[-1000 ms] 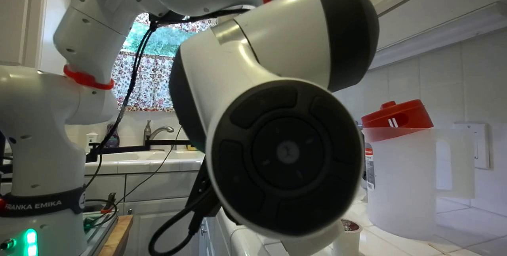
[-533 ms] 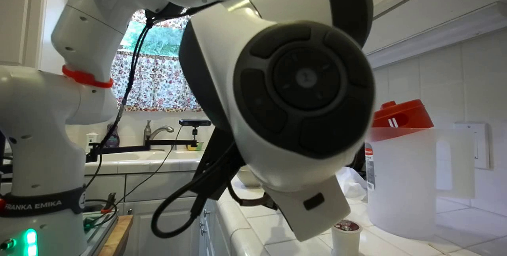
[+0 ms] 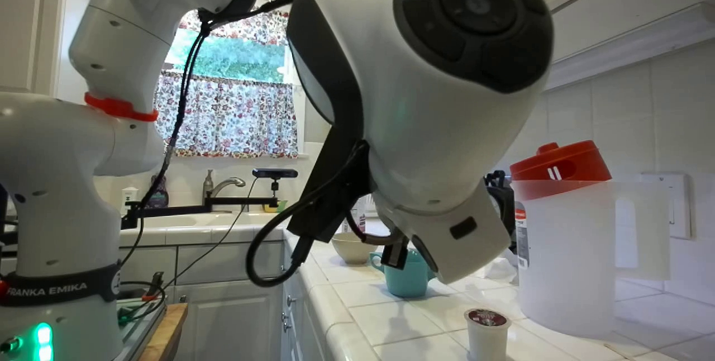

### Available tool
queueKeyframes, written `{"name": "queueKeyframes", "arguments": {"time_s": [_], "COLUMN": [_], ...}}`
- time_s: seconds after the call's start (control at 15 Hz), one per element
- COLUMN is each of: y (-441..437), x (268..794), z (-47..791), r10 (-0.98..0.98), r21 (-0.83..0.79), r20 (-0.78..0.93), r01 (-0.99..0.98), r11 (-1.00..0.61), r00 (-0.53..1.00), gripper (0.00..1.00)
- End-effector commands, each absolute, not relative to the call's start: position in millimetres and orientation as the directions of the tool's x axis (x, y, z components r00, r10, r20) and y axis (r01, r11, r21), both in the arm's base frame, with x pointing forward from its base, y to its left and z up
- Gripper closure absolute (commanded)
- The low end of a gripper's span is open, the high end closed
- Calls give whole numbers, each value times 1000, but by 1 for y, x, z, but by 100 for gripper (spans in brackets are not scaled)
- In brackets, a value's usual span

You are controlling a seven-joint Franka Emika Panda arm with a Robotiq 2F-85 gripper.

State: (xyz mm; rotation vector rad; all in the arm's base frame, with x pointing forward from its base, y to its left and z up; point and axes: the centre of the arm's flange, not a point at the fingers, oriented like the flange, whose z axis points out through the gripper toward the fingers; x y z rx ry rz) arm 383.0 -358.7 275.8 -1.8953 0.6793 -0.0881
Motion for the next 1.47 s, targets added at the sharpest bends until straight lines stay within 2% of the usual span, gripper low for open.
{"name": "queueKeyframes", "arguments": {"time_s": [0.0, 0.73, 1.4], "y": [-360, -371, -361], "x": [385, 385, 427], "z": [286, 317, 342], "r10": [-490, -482, -451], "r21": [-836, -748, -726], "r20": [-272, -320, -277], "r01": [-455, -529, -492], "r11": [-305, -400, -480], "r00": [828, 816, 848], "gripper": [99, 99, 99]}}
